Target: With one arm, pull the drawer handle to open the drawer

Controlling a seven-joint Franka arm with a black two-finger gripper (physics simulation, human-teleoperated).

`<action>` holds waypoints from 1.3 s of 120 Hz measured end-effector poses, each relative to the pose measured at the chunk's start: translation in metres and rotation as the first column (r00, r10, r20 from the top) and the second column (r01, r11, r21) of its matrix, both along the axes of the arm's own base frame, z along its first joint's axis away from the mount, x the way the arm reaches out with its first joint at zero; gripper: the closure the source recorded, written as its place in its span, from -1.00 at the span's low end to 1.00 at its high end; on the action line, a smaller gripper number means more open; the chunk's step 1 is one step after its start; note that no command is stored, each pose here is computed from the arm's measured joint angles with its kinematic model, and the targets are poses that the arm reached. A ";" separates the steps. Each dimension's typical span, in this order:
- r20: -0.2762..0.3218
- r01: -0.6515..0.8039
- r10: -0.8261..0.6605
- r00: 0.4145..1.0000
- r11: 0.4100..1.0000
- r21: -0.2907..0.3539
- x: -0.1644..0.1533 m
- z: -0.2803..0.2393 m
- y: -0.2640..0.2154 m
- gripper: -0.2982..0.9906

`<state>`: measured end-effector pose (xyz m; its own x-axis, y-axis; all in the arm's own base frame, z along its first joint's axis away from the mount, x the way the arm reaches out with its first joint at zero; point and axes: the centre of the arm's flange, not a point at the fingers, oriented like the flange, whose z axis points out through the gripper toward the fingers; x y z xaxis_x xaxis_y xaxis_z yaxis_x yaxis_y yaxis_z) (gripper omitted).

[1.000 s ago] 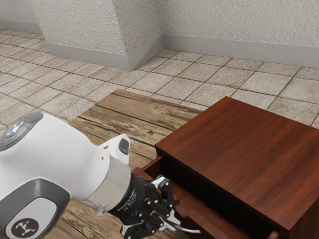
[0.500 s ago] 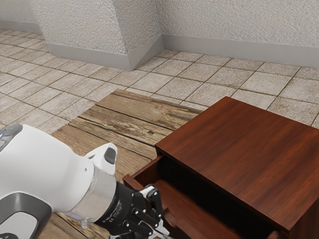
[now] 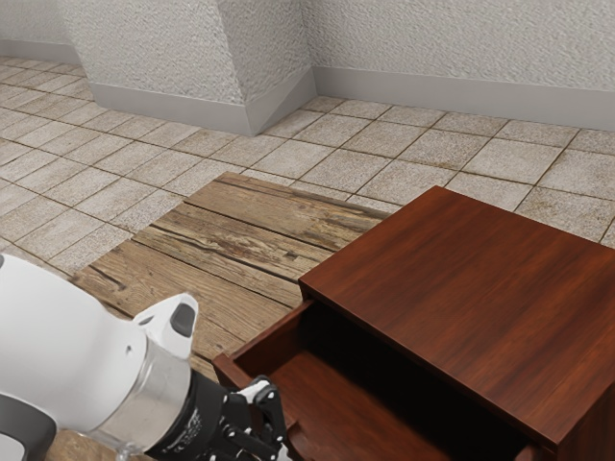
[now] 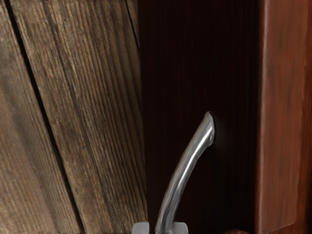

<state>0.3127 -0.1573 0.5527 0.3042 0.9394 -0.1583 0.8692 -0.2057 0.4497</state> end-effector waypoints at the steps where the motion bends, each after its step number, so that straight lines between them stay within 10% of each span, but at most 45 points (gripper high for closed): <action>1: -0.001 0.001 -0.001 1.000 1.000 0.000 -0.001 0.000 0.000 0.68; 90: -0.045 0.025 -0.025 0.999 1.000 0.018 -0.035 0.007 0.010 0.68; 128: -0.018 0.027 -0.027 0.999 1.000 0.002 -0.049 0.026 0.017 0.28; 156: -0.137 -0.045 0.044 0.990 0.999 -0.004 0.049 0.114 0.028 -0.24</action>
